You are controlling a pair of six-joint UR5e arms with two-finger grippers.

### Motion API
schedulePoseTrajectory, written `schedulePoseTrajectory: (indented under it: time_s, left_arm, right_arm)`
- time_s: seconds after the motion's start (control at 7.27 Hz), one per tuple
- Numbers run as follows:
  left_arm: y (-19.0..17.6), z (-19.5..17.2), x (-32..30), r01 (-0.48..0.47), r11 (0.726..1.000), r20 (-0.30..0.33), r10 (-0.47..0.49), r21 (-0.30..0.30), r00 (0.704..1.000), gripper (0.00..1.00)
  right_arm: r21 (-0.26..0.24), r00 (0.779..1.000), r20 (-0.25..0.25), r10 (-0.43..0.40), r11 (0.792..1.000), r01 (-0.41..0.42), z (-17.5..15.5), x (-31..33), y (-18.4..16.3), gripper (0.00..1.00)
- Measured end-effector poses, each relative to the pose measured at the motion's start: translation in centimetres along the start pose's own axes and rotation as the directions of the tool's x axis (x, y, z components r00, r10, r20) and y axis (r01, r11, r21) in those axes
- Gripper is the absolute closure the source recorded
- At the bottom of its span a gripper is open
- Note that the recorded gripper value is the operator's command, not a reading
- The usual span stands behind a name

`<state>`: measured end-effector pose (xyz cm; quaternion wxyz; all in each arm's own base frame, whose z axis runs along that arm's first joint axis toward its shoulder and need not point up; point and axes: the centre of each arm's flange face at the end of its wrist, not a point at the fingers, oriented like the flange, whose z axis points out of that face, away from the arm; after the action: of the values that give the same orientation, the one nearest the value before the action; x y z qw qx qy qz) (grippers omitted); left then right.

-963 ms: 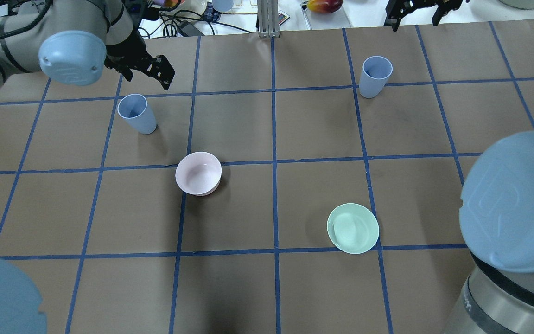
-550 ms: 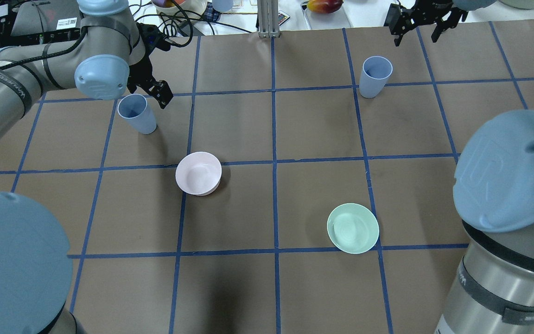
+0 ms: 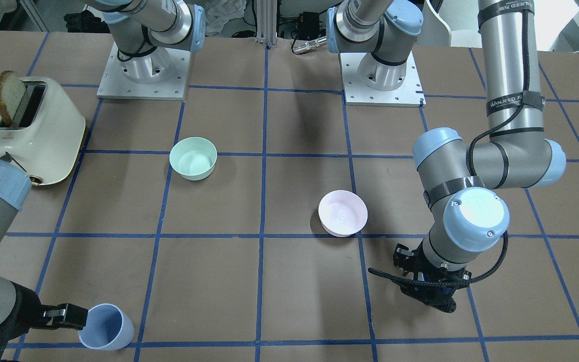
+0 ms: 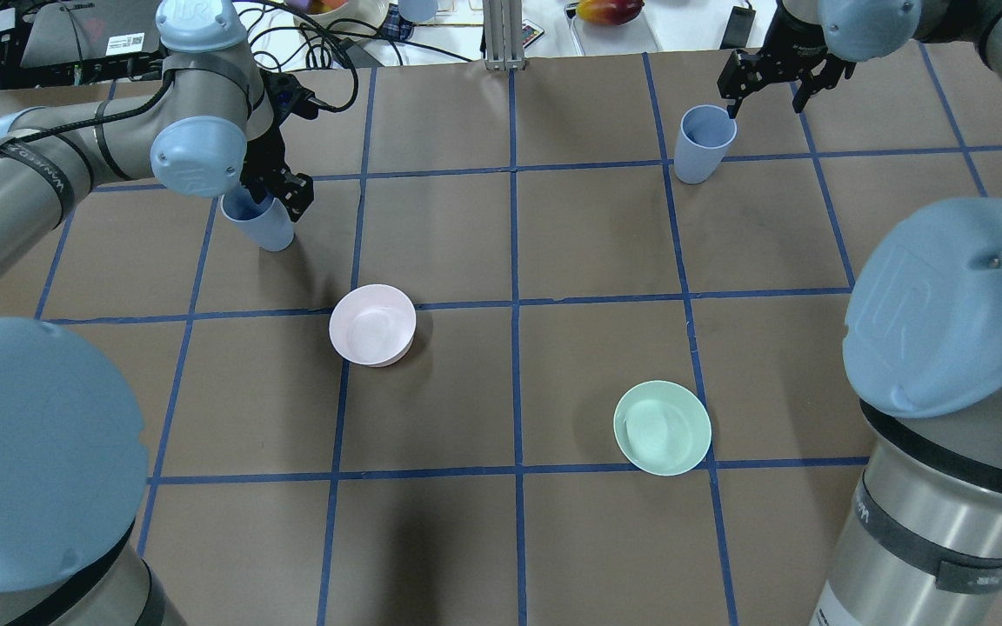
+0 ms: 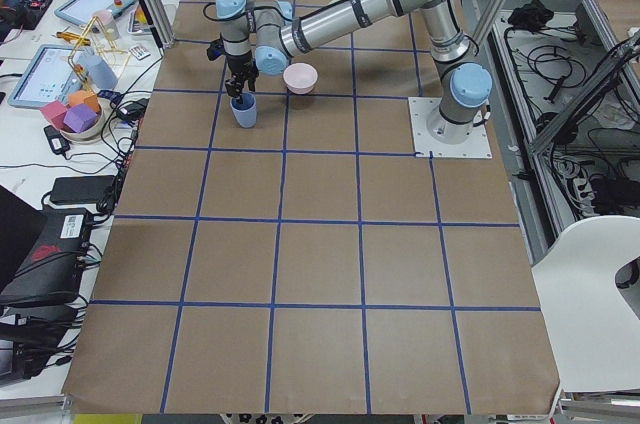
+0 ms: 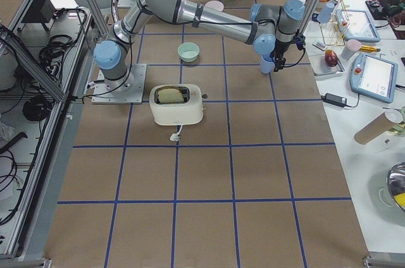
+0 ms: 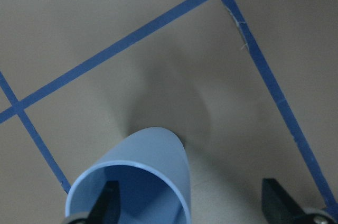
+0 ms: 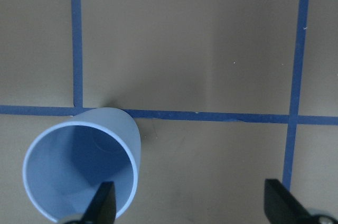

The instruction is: Stack blue cups with both arms

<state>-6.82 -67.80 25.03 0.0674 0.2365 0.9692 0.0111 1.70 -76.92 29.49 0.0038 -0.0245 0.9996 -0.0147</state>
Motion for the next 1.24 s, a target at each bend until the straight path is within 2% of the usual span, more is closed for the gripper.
schedulePoseTrajectory:
  time_s: [0.41,0.69,0.96,1.24]
  left_arm:
    - [-0.1,-0.6,-0.2,0.002,1.0,0.003,-0.002,0.003,1.0,1.0]
    - [-0.6,-3.1,0.2,0.013,1.0,-0.001,-0.013,0.015,1.0,1.0]
    - [-3.1,-7.5,4.5,0.108,0.994,-0.052,-0.106,0.029,0.993,1.0]
    - [-6.3,-10.9,13.0,0.251,0.967,-0.113,-0.246,0.037,0.963,1.0]
  right_arm:
    - [-0.023,1.0,0.026,0.006,1.0,-0.005,1.6,-0.4,0.6,0.0]
    - [-0.037,1.0,0.03,0.007,0.999,-0.006,2.7,-0.7,0.8,0.0]
    - [-0.036,0.999,0.05,0.011,0.999,-0.01,3.3,-1.2,0.7,0.0]
    - [-0.036,0.998,0.064,0.016,0.999,-0.014,3.6,-1.5,0.6,0.05]
